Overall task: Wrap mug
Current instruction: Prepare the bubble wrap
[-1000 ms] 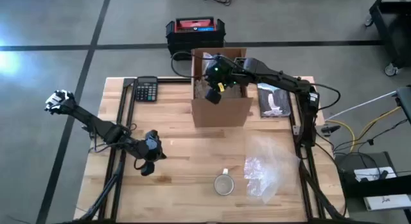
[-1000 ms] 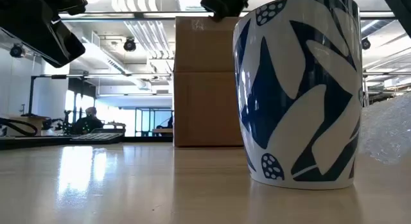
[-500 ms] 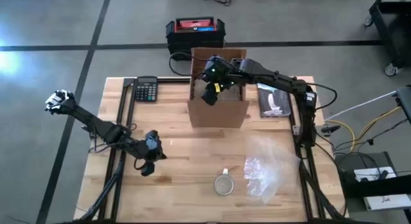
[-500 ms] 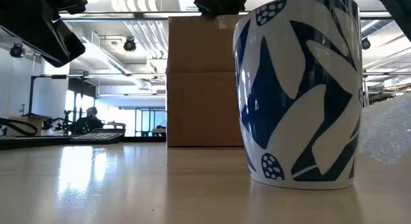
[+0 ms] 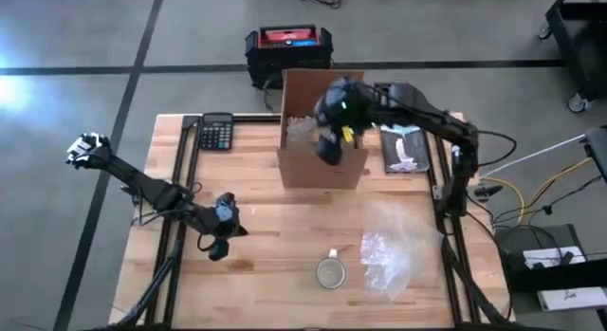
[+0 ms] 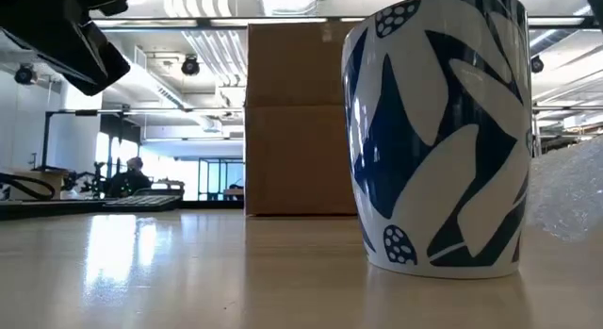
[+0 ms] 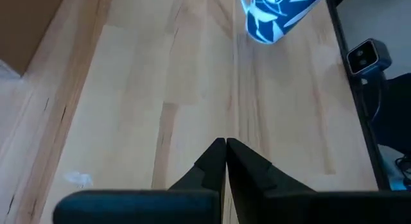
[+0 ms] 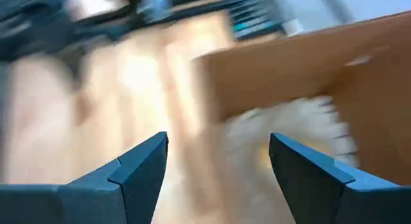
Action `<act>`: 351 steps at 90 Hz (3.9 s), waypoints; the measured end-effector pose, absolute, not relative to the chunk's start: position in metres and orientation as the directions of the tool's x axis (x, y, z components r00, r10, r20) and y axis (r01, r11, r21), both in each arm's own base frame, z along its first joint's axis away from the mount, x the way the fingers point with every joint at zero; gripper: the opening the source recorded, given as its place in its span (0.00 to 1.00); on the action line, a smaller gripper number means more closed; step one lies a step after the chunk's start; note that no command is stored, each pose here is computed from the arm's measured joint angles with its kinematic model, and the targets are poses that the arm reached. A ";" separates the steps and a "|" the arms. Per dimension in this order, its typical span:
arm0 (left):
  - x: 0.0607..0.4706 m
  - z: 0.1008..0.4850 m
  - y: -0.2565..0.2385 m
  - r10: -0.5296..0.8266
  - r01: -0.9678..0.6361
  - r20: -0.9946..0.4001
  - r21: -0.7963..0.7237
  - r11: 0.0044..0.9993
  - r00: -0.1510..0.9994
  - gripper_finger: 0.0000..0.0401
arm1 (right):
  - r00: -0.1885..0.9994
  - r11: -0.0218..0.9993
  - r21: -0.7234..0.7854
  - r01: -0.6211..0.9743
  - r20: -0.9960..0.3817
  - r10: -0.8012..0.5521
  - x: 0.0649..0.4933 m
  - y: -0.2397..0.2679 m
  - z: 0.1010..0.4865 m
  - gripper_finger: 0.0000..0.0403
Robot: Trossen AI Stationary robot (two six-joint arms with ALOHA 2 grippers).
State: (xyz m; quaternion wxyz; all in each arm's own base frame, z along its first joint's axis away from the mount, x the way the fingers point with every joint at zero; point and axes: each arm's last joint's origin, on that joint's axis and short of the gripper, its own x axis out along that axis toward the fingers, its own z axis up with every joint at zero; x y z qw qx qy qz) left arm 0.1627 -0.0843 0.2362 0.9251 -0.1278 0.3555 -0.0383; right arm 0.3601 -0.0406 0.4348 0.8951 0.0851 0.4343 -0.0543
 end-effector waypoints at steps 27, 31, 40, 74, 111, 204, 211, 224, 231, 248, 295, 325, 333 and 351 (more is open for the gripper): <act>0.171 0.239 -0.089 -0.183 0.020 -0.597 -0.269 0.963 0.781 0.00 | 0.296 0.996 0.080 0.050 -0.953 0.062 0.353 0.072 0.374 0.56; 0.172 0.237 -0.089 -0.180 0.018 -0.604 -0.264 0.964 0.776 0.00 | 0.252 0.998 0.044 0.051 -0.967 0.029 0.348 0.086 0.362 0.54; 0.174 0.234 -0.091 -0.175 0.014 -0.618 -0.256 0.967 0.767 0.00 | 0.157 0.997 -0.056 0.057 -0.986 -0.064 0.337 0.113 0.331 0.51; 0.179 0.228 -0.094 -0.168 0.014 -0.635 -0.239 0.971 0.754 0.00 | 0.045 0.952 -0.271 0.141 -0.959 -0.280 0.276 0.194 0.222 0.50; 0.181 0.233 -0.095 -0.184 0.035 -0.595 -0.253 0.967 0.783 0.00 | 0.056 0.933 -0.356 0.052 -0.932 -0.359 0.245 0.226 0.168 0.72; 0.194 0.252 -0.097 -0.203 0.128 -0.395 -0.209 0.970 0.896 0.00 | 0.379 0.735 -0.655 0.174 -0.644 -0.664 0.296 0.174 0.252 0.00; 0.196 0.257 -0.096 -0.169 0.116 -0.343 -0.169 0.979 0.924 0.00 | 0.409 0.749 -0.646 0.151 -0.649 -0.642 0.312 0.165 0.251 0.00; 0.201 0.260 -0.089 -0.036 0.003 -0.289 -0.116 0.993 0.957 0.02 | 0.519 0.799 -0.587 0.125 -0.648 -0.557 0.347 0.151 0.255 0.00; 0.205 0.256 -0.086 0.014 -0.035 -0.303 -0.066 0.997 0.953 0.06 | 0.594 0.838 -0.532 0.123 -0.637 -0.492 0.364 0.145 0.260 0.00; 0.216 0.247 -0.083 0.063 -0.074 -0.329 -0.021 0.997 0.942 0.25 | 0.691 0.873 -0.468 0.136 -0.587 -0.422 0.388 0.127 0.271 0.01; 0.203 0.267 -0.076 0.064 -0.092 -0.252 -0.099 0.991 0.966 0.60 | 0.702 0.910 -0.415 -0.007 -0.650 -0.290 0.396 0.115 0.268 0.01; 0.198 0.294 -0.074 0.062 -0.086 -0.240 -0.090 0.992 0.969 0.53 | 0.760 0.855 -0.497 -0.149 -0.611 -0.223 0.431 0.111 0.234 0.01; 0.196 0.301 -0.074 0.066 -0.089 -0.277 -0.070 0.994 0.959 0.51 | 0.810 0.858 -0.479 -0.184 -0.568 -0.143 0.444 0.112 0.227 0.01; 0.191 0.315 -0.071 0.084 -0.107 -0.383 -0.041 0.993 0.920 0.46 | 0.857 0.872 -0.423 -0.248 -0.515 -0.006 0.460 0.110 0.214 0.10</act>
